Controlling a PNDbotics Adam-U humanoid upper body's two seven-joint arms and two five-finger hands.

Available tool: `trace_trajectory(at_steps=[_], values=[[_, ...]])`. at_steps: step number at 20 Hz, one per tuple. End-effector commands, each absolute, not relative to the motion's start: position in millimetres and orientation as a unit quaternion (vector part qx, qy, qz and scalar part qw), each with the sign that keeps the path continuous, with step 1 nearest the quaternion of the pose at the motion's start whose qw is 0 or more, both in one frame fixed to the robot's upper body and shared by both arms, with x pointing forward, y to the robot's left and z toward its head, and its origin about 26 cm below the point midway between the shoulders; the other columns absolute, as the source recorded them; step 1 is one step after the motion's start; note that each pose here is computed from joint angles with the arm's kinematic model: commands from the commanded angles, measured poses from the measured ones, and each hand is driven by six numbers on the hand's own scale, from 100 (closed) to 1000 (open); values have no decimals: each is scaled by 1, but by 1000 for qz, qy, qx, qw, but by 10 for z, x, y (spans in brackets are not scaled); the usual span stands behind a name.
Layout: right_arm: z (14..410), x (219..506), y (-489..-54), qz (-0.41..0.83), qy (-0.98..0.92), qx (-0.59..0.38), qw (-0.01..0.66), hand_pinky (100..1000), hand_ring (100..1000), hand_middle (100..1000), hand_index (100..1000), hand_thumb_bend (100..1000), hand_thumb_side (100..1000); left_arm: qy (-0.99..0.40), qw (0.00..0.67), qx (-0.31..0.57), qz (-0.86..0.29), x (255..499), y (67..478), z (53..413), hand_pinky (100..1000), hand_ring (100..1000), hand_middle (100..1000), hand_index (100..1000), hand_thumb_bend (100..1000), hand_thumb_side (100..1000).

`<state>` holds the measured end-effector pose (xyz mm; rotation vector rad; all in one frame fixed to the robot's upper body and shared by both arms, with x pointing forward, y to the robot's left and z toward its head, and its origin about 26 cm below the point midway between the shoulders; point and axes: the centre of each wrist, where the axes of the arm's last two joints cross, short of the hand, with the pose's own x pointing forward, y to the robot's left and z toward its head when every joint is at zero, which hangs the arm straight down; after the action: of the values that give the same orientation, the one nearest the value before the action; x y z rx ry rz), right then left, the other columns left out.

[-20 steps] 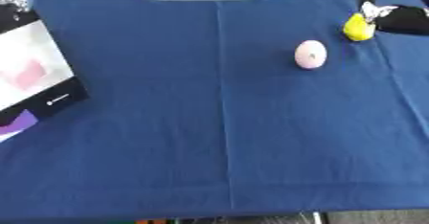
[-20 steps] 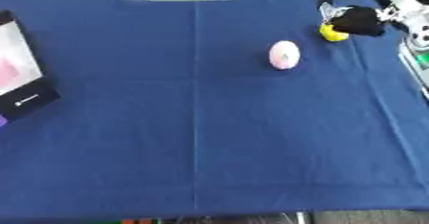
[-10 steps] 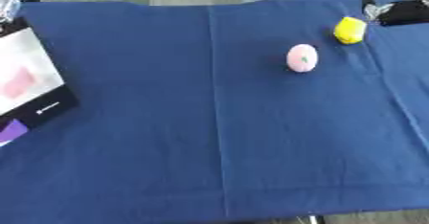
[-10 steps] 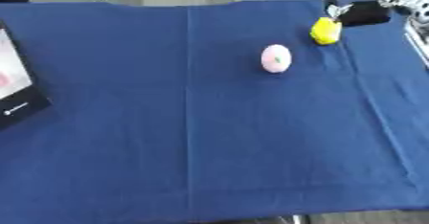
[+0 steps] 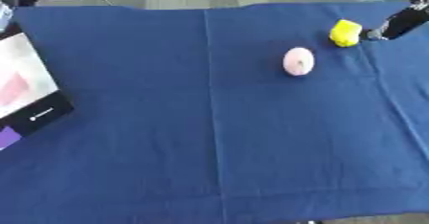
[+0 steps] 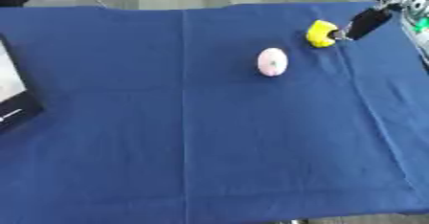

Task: Pick up the objects with one hand, pass them to the other hand, and then place them into the box on the other side of the table.

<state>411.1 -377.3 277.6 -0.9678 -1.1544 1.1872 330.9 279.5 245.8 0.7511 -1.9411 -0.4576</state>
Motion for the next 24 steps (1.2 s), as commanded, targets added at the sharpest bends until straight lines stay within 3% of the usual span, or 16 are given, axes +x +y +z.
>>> trace_trajectory(at_steps=[1, 8, 17, 24], values=[[2908, 4135, -3854, 512, -472, -431, 574, 1000, 954, 857, 936, 508, 116, -804, 471, 310, -190, 3284, 2783, 2538, 695, 675, 721, 722, 384, 560], [2880, 4244, -3904, 488, -463, -460, 579, 1000, 944, 831, 913, 468, 122, -803, 472, 309, -193, 3283, 2772, 2540, 696, 678, 724, 722, 379, 565], [2796, 4329, -3952, 441, -476, -484, 587, 1000, 934, 826, 900, 273, 175, -809, 464, 303, -193, 3269, 2736, 2574, 696, 678, 723, 722, 377, 567], [2736, 4362, -4003, 425, -473, -491, 596, 1000, 935, 830, 904, 266, 193, -812, 460, 304, -190, 3257, 2731, 2591, 697, 679, 724, 723, 377, 569]])
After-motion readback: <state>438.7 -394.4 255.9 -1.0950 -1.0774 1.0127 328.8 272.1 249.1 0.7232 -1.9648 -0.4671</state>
